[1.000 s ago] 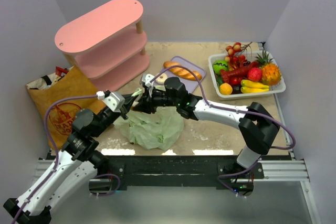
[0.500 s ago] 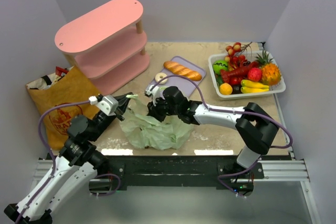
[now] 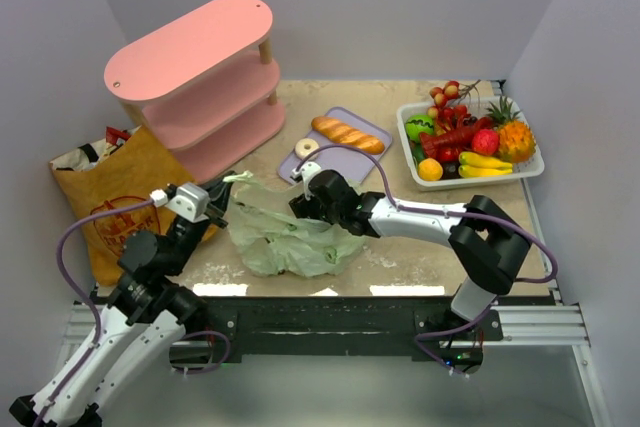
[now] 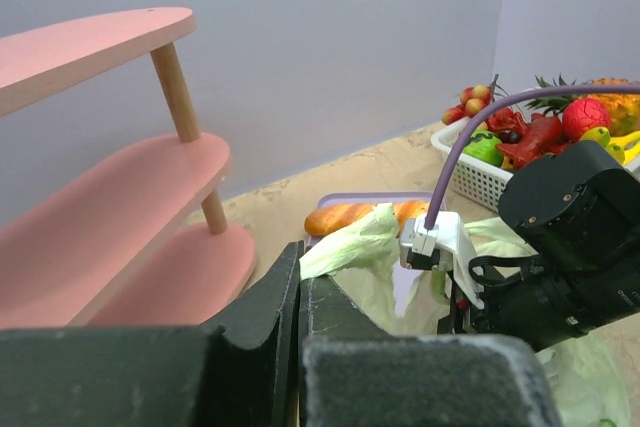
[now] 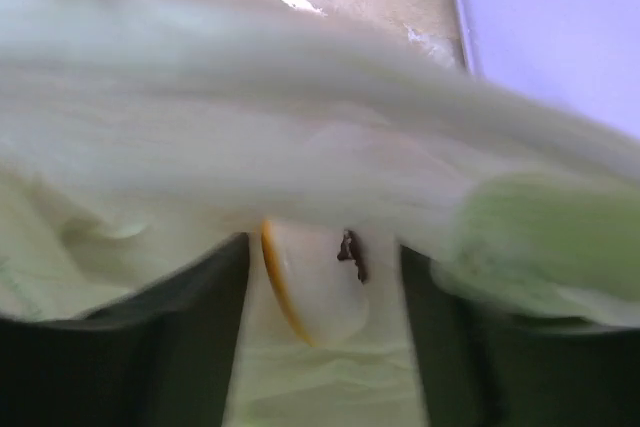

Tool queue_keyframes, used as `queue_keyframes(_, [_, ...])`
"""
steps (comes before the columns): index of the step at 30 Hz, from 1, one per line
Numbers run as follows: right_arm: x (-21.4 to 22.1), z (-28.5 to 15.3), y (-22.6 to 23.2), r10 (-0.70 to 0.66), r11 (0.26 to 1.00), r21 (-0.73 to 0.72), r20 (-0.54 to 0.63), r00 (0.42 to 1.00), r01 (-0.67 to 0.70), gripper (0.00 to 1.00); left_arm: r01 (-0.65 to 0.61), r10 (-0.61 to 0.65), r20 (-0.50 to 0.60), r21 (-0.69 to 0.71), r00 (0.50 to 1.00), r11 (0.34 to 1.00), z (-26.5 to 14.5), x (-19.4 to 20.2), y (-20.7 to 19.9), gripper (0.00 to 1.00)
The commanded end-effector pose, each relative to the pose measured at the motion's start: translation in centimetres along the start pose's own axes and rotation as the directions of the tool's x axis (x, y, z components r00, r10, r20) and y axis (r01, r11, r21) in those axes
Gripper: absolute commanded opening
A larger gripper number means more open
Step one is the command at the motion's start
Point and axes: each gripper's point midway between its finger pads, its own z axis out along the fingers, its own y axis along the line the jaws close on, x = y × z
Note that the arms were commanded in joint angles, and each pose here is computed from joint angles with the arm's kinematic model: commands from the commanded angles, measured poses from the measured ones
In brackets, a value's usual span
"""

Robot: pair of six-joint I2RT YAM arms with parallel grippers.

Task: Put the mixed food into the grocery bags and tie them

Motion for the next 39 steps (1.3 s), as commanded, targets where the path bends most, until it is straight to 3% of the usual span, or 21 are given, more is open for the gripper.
queue_keyframes(1, [-3.2,-1.8,0.9,-0.008,1.0,-0.029,0.063,0.998,0.009,0.73,-0.018,0.018,0.024,0.01,1.0,1.0,0.9,-0.7,-0.1,0.0])
queue_keyframes(5, [-5.9,-4.3,3.6,-0.045,0.983,-0.171,0.129,0.991,0.067,0.91,-0.024,0.029,-0.057,0.076,0.998,0.997,2.1,0.8,-1.4,0.0])
queue_keyframes(8, [-7.9,-6.7,5.3,-0.054,0.961,-0.258,0.2,0.978,0.105,0.95,-0.028,0.035,-0.11,0.064,0.993,0.998,2.6,2.0,-1.2,0.0])
queue_keyframes(12, [-11.2,-11.3,7.0,-0.051,0.926,-0.339,0.327,0.944,0.167,0.97,-0.048,0.043,-0.165,-0.029,0.985,0.998,2.6,3.0,0.5,0.0])
queue_keyframes(17, [-14.6,-15.7,7.2,-0.052,0.921,-0.325,0.444,0.894,0.215,0.99,-0.052,0.041,-0.166,-0.067,0.985,0.996,2.4,3.0,1.2,0.0])
queue_keyframes(21, [-17.6,-17.2,5.7,-0.058,0.925,-0.3,0.5,0.864,0.236,0.99,-0.06,0.043,-0.183,-0.087,0.982,0.994,2.3,3.4,1.5,0.0])
queue_keyframes(23, [-19.4,-17.1,2.8,-0.039,0.949,-0.25,0.514,0.857,0.194,0.99,-0.058,0.043,-0.18,-0.08,0.983,0.995,2.3,3.3,1.4,0.0])
queue_keyframes(27, [-21.4,-13.7,-5.7,0.002,0.996,-0.083,0.478,0.878,0.043,0.99,-0.061,0.048,-0.167,-0.077,0.985,0.995,2.2,3.0,1.4,0.0])
queue_keyframes(28, [-20.5,-10.7,-7.9,-0.029,0.999,-0.01,0.416,0.909,0.036,0.99,-0.062,0.047,-0.171,-0.084,0.984,0.995,2.2,3.1,1.5,0.0])
queue_keyframes(30, [-21.3,-9.2,-10.6,-0.057,0.996,0.084,0.366,0.929,0.028,0.99,-0.066,0.05,-0.172,-0.091,0.984,0.994,2.1,3.1,1.7,0.0])
queue_keyframes(31, [-19.8,-5.7,-12.5,-0.085,0.99,0.13,0.282,0.956,0.049,0.99,-0.066,0.049,-0.171,-0.091,0.984,0.994,2.1,3.0,1.7,0.0])
queue_keyframes(39, [-18.5,2.7,-21.2,-0.133,0.977,0.179,0.097,0.986,0.114,0.98,-0.072,0.062,-0.181,-0.046,0.981,0.996,2.4,3.5,0.9,0.0])
